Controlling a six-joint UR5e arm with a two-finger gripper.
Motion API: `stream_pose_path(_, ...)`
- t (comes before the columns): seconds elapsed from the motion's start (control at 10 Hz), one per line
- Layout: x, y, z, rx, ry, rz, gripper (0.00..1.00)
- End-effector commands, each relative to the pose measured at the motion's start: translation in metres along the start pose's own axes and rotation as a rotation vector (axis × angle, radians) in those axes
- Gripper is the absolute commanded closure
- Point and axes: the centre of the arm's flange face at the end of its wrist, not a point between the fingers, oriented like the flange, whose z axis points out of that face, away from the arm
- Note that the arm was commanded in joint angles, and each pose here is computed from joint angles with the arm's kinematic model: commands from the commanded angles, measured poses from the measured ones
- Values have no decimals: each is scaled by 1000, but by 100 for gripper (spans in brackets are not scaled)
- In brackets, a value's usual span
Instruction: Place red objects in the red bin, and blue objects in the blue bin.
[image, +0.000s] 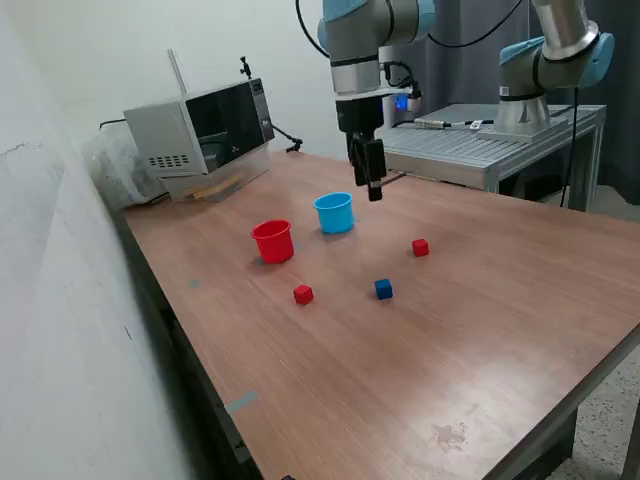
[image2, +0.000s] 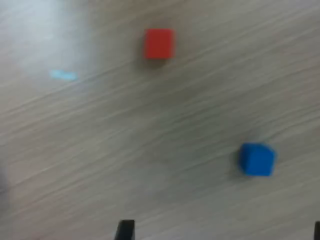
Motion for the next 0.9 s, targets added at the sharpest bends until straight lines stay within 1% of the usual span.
stream_pose_path(0.0,32,8,51,59,26,-4,0)
stream_pose_path(0.1,51,4,78,78,16,-28,0)
stream_pose_path(0.2,55,9,97,86,12,-29,0)
stream_pose_path(0.5,66,26,127,85,14,-29,0)
stream_pose_path(0.8,63,25,156,111,-2,-28,0)
